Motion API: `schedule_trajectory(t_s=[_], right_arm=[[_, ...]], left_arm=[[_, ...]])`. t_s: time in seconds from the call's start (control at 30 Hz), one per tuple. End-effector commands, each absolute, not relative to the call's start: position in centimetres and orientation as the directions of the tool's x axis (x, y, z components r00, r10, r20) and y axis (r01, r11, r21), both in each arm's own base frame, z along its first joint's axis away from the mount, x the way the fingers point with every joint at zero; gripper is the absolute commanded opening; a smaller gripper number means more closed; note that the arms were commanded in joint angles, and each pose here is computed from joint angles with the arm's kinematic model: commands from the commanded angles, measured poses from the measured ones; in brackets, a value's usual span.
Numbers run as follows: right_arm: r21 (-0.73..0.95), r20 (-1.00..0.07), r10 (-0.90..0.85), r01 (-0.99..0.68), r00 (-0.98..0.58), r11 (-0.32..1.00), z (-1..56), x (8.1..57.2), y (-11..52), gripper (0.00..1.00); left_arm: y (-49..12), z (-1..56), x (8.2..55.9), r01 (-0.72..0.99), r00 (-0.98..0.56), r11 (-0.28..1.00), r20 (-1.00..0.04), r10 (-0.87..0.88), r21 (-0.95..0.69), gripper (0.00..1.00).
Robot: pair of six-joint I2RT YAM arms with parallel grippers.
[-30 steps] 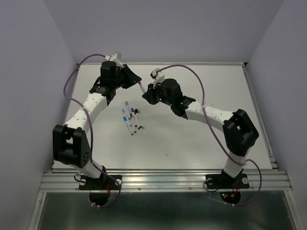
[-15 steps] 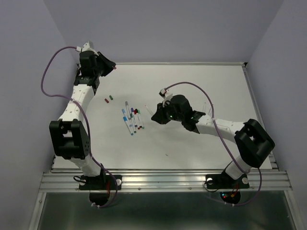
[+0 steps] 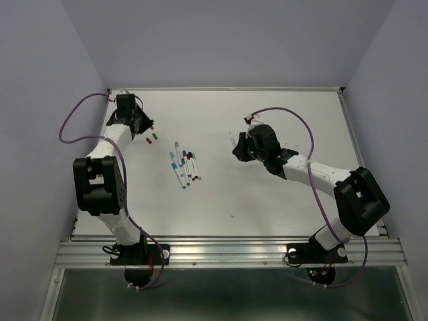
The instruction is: Open the pen caps
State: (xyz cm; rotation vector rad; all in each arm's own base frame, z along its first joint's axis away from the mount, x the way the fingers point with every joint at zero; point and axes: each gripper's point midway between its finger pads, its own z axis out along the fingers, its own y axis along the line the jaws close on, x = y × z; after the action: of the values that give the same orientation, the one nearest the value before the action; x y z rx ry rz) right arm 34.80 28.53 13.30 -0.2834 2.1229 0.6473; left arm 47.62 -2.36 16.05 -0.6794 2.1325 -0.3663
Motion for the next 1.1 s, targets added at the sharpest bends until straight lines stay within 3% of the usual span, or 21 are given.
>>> schedule_trajectory(t_s=[0.0,0.2,0.23,0.43,0.63,0.87,1.0,1.07], right_arm=[[0.301,-0.824,0.078,-0.317,-0.562,0.899,14.0,36.7,25.5,0.01],[0.273,-0.809,0.075,-0.26,-0.582,0.926,12.8,37.0,23.8,0.01],[0.272,-0.807,0.073,-0.26,-0.586,0.926,12.7,37.0,23.8,0.01],[0.264,-0.803,0.065,-0.256,-0.592,0.93,12.3,36.9,23.6,0.01],[0.252,-0.797,0.061,-0.239,-0.601,0.938,11.8,37.1,23.1,0.01],[0.24,-0.797,0.064,-0.218,-0.6,0.946,11.7,37.3,22.4,0.01],[0.238,-0.8,0.091,-0.174,-0.593,0.956,11.8,37.7,21.5,0.01],[0.215,-0.788,0.101,-0.118,-0.607,0.969,11.2,37.5,20.5,0.01]], left_arm=[[-0.8,11.7,46.5,-0.413,-0.552,0.814,-0.598,-0.581,-0.409,0.0],[-0.3,6.6,45.8,-0.47,-0.619,0.804,-0.514,-0.594,-0.364,0.0],[-0.3,6.1,45.8,-0.475,-0.624,0.802,-0.505,-0.597,-0.362,0.09],[-0.4,4.7,45.7,-0.48,-0.639,0.802,-0.485,-0.598,-0.356,0.22],[-0.5,4.9,45.6,-0.48,-0.636,0.799,-0.484,-0.601,-0.362,0.47],[-0.9,6.1,45.7,-0.458,-0.635,0.8,-0.488,-0.599,-0.388,0.49],[-1.5,8.4,45.6,-0.422,-0.615,0.8,-0.513,-0.599,-0.427,0.57],[-1.7,10.9,45.6,-0.389,-0.586,0.803,-0.551,-0.594,-0.452,0.66]])
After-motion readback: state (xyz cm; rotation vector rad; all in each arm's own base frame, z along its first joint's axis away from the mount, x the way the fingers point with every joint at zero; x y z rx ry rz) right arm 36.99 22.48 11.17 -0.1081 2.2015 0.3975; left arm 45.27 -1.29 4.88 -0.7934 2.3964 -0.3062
